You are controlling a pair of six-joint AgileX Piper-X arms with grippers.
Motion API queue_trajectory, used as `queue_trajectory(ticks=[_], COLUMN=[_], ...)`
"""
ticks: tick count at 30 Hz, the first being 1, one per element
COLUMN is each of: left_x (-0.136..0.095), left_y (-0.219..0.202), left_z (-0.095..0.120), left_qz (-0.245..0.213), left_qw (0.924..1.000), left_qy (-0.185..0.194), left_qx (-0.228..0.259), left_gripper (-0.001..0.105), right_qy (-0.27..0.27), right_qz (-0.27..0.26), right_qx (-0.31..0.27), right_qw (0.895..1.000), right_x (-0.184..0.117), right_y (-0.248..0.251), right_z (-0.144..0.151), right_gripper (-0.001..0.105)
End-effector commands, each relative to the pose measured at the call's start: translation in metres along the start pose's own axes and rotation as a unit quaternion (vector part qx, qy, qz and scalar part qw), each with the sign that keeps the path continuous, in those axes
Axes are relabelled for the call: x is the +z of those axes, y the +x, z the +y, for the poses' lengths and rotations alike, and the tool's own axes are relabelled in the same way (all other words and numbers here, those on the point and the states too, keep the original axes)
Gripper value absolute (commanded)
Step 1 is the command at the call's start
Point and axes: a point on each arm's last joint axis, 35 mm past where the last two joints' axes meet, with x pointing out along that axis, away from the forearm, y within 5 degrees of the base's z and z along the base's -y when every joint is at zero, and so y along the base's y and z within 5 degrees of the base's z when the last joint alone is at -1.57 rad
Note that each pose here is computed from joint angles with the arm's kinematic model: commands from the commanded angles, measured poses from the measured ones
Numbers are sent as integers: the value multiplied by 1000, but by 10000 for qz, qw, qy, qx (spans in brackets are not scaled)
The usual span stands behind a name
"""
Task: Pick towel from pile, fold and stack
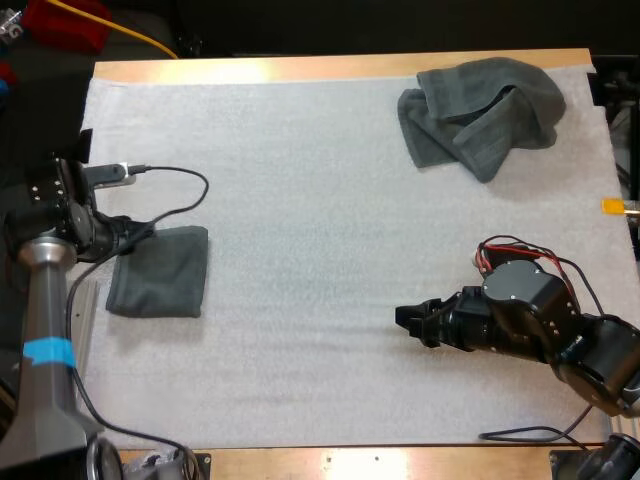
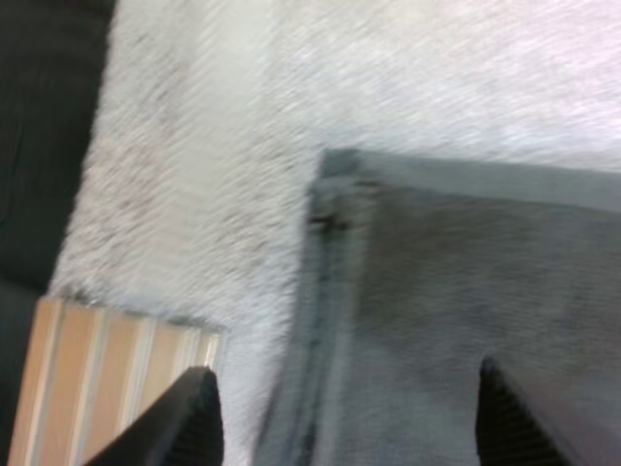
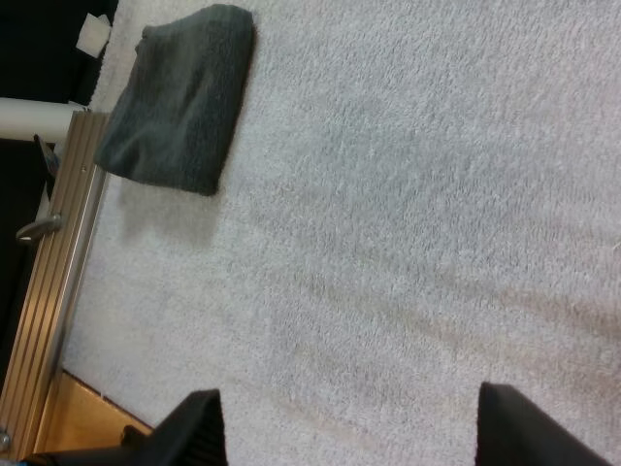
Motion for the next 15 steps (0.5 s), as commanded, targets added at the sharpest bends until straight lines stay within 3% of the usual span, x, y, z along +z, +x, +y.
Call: queue_trajectory(ticks=[1, 11, 15], left_x=[-1, -17, -27], left_y=[-13, -55, -60], left_z=[-6, -38, -45], left_qz=[-143, -588, -396], left_qw=[9998, 9939, 9920], left_qy=[36, 780, 1068], left_qx=[-122, -508, -544], left_gripper=[54, 54, 68], right_qy=[-73, -73, -73], right_qz=[-20, -20, -20], right_qx=[71, 71, 71], right_qw=[9999, 9999, 9999], right_x=[0, 0, 0], right_y=[-2, -2, -2], right_z=[1, 1, 1], right_gripper=[54, 54, 54])
